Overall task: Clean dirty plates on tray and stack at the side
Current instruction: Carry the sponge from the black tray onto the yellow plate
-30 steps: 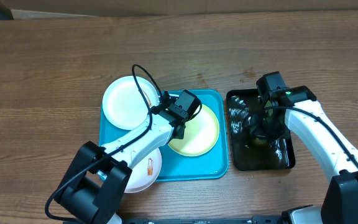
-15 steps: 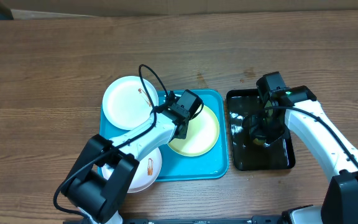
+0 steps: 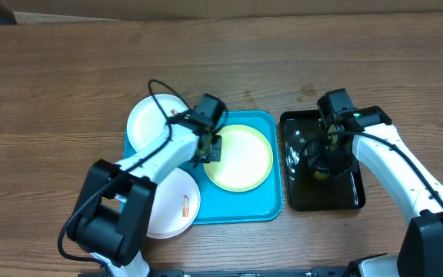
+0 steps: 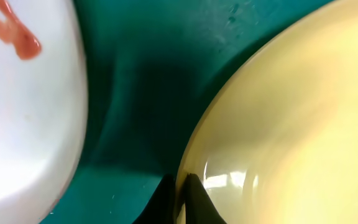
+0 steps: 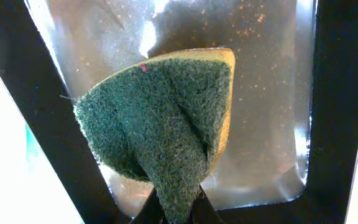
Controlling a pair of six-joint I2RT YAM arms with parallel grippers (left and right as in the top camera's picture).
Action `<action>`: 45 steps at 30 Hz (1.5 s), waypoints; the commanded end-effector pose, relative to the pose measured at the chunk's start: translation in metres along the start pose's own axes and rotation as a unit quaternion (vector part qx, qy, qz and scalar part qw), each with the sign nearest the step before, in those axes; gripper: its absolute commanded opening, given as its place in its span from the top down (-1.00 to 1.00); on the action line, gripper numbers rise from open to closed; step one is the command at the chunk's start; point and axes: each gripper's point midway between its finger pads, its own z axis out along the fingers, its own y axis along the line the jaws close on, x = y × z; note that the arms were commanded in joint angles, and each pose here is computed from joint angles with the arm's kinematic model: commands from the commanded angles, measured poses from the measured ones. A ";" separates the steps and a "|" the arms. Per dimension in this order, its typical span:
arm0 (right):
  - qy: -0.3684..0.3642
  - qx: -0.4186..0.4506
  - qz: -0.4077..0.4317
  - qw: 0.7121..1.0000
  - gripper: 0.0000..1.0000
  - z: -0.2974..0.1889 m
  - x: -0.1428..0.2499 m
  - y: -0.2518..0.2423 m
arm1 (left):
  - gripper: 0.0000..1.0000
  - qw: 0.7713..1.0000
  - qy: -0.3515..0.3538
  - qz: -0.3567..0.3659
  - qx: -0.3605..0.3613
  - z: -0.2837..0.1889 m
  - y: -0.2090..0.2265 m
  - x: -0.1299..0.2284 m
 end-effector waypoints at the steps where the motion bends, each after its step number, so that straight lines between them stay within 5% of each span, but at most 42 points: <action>1: -0.007 -0.017 0.004 1.000 0.92 -0.007 -0.007 0.006 | 0.92 0.997 0.066 -0.032 0.039 0.016 0.004 0.025; 10: 0.009 -0.054 -0.006 0.998 0.93 -0.009 -0.002 0.015 | 0.92 0.989 0.087 -0.010 0.118 0.011 -0.017 0.030; 14: 0.010 -0.062 0.006 0.998 0.93 -0.020 -0.006 0.013 | 0.57 0.990 0.084 -0.003 0.113 0.012 -0.015 0.029; 19: -0.008 -0.097 0.006 0.995 0.93 -0.051 -0.021 0.026 | 0.50 0.990 0.078 -0.003 0.115 0.012 -0.016 0.026; 22: -0.011 -0.171 -0.008 0.985 0.93 -0.069 -0.024 0.056 | 0.62 0.990 0.076 -0.002 0.116 0.012 -0.017 0.025; 24: -0.015 -0.226 -0.028 0.974 0.93 -0.078 -0.025 0.081 | 0.92 0.990 0.074 -0.002 0.117 0.012 -0.017 0.024; 27: -0.034 -0.245 -0.065 0.967 0.93 -0.081 -0.026 0.106 | 0.92 0.990 0.073 -0.001 0.117 0.012 -0.017 0.023; 35: -0.129 -0.182 -0.153 0.963 0.92 -0.052 -0.025 0.154 | 0.92 0.990 0.073 -0.001 0.117 0.012 -0.017 0.023; 40: -0.190 -0.050 -0.184 0.963 0.92 -0.018 -0.021 0.138 | 0.92 0.992 0.070 -0.001 0.108 0.013 -0.014 0.023; 45: -0.201 -0.031 -0.191 0.960 0.92 0.012 -0.013 0.130 | 0.92 0.992 0.069 -0.001 0.107 0.013 -0.014 0.022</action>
